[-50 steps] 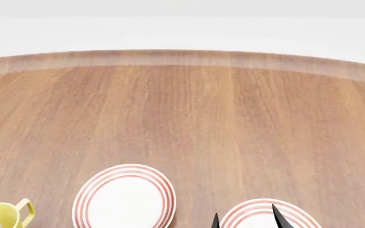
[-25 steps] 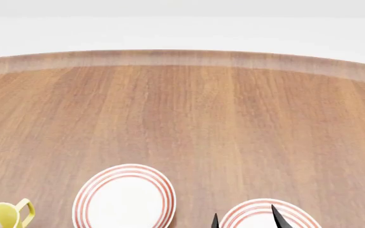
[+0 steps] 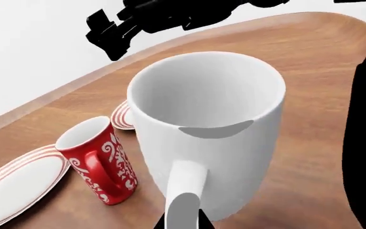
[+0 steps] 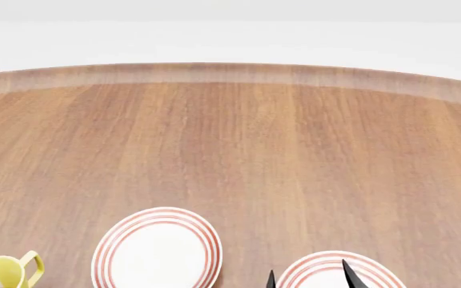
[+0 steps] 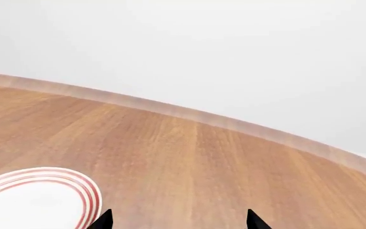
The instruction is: Put the white mug on the left plate.
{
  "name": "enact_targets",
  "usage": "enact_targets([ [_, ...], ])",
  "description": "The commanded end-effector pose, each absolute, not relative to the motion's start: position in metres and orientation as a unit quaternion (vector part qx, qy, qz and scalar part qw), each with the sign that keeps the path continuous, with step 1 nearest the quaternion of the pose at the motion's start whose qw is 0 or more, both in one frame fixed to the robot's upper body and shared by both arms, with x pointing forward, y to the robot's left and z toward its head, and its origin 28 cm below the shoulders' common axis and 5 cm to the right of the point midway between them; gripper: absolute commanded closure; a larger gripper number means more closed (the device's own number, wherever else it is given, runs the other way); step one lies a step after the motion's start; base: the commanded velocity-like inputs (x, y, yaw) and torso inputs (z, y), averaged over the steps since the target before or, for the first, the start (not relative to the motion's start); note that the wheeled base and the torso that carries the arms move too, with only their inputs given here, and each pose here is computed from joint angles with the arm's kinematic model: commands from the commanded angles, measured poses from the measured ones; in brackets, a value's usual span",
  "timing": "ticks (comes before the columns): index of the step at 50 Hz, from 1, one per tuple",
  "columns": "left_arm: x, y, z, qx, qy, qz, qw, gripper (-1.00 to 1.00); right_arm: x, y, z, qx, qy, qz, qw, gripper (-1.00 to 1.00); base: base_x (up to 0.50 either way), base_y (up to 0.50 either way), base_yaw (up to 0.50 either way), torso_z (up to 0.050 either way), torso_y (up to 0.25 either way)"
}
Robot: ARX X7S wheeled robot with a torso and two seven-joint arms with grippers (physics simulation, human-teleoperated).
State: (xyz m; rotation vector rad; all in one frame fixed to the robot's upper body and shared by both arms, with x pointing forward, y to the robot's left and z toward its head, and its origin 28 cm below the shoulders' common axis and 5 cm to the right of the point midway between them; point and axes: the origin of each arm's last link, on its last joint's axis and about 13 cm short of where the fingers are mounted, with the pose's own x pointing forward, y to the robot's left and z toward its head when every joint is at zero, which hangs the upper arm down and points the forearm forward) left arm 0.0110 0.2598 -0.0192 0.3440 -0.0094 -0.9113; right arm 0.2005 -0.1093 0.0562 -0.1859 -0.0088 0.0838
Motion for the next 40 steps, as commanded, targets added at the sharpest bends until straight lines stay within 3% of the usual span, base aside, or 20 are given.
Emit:
enact_targets([
  [1,0.005,0.267,-0.008,0.162,-0.025,-0.398,0.903,1.00,0.201,-0.109,0.056,-0.091,-0.005,0.043,0.995,-1.00,0.00,0.00,0.00,0.000,0.000],
  [40,0.011,0.298,0.026,0.089,-0.098,-0.273,0.953,1.00,0.202,-0.108,0.049,-0.091,-0.001,0.044,0.995,-1.00,0.00,0.00,0.00,0.000,0.000],
])
